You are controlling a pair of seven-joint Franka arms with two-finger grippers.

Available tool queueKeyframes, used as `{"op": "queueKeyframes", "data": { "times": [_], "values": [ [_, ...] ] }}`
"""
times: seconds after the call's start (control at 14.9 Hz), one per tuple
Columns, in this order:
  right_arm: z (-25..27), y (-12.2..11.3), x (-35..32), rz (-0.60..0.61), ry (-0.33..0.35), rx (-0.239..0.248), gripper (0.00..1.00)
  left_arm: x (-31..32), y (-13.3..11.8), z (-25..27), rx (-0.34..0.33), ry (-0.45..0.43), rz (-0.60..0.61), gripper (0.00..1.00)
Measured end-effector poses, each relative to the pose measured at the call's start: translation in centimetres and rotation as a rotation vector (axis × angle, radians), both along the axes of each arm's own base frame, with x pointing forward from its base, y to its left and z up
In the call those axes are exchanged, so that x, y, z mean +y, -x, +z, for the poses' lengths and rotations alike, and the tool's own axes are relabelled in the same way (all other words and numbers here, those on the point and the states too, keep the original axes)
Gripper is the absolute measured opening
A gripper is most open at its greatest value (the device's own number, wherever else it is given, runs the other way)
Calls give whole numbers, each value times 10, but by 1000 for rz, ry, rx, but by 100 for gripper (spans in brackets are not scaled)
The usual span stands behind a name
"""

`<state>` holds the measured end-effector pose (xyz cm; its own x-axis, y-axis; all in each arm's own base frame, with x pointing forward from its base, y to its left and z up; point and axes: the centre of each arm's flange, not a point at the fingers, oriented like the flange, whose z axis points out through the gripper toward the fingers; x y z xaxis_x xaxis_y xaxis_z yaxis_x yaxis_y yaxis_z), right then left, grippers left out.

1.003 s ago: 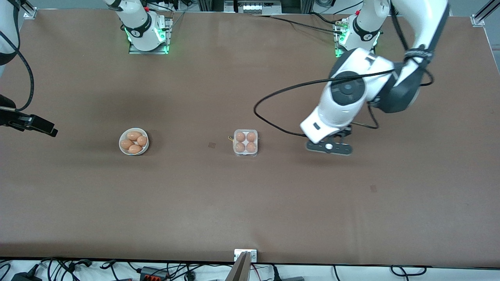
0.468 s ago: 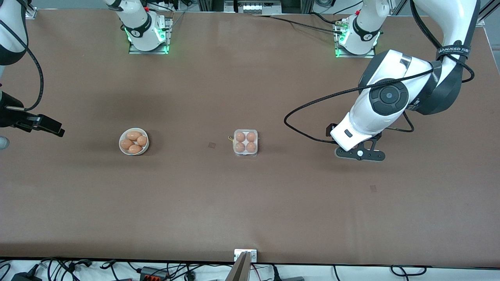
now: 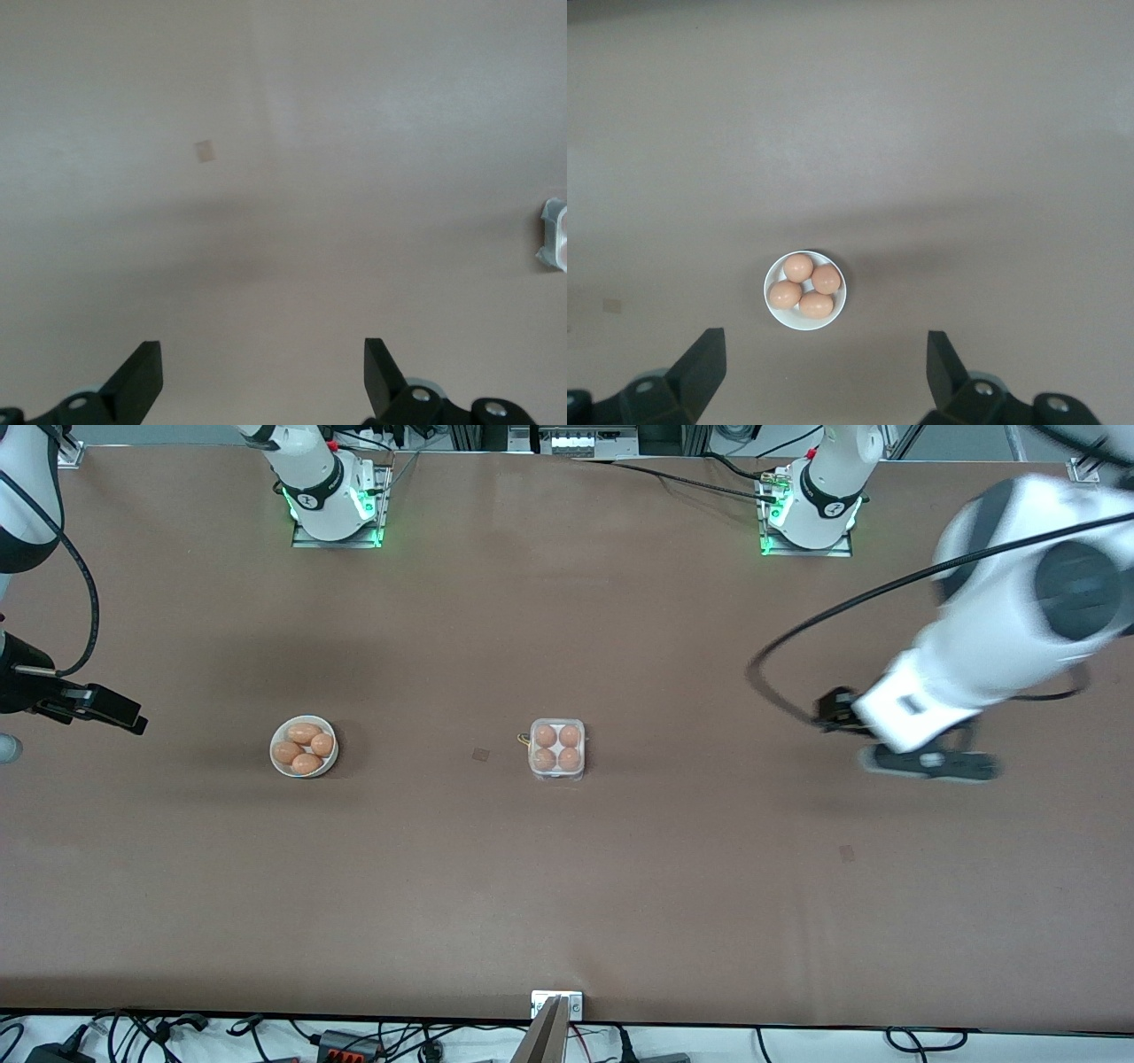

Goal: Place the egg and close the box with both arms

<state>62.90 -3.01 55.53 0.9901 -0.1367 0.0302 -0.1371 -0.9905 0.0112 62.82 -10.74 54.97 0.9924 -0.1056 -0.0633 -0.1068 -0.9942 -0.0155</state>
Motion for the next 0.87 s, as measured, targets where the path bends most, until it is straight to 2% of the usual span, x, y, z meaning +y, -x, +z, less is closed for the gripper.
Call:
{"op": "queueKeyframes", "data": {
  "times": [0.33,0.6,0.87],
  "values": [
    [0,0,0,0,0,1,100,51,35,41,2,45,50,100],
    [0,0,0,0,0,1,100,68,58,46,-86,43,4,100],
    [0,0,0,0,0,1,100,72,75,49,-74,43,0,100]
  ]
}}
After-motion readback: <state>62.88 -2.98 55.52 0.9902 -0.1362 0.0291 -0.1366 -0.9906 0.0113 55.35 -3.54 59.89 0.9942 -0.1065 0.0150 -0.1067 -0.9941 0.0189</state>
